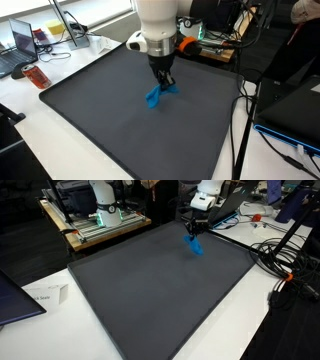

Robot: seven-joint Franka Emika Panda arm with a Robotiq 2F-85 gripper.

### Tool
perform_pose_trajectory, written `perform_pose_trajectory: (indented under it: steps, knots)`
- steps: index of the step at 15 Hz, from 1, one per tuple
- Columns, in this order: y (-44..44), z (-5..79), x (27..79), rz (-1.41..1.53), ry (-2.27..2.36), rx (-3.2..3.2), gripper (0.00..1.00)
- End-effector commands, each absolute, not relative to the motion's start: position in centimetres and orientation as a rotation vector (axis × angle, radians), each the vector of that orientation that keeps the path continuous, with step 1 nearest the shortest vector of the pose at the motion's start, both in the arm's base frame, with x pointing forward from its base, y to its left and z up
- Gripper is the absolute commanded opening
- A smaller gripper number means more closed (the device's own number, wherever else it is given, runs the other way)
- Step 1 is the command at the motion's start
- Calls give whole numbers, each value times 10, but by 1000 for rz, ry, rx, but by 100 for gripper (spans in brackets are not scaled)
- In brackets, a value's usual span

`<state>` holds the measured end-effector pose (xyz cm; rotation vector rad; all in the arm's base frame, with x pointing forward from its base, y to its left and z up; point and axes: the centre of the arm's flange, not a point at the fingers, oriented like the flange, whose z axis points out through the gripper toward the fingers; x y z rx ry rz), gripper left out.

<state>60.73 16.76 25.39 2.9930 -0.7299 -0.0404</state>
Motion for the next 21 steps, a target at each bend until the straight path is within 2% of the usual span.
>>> perform_pose_trajectory:
  steps: [1, 10, 11, 12, 18, 19, 21]
  knots:
    - [152, 316, 561, -23, -528, 3022, 1]
    - [119, 418, 501, 140, -272, 2926, 1]
    - [128, 394, 525, 82, -297, 2962, 1]
    - [127, 402, 522, 100, -296, 2960, 4]
    - [129, 388, 524, 65, -289, 2955, 4]
    - [125, 402, 523, 73, -285, 2953, 1]
    - [117, 422, 522, 109, -292, 2954, 1]
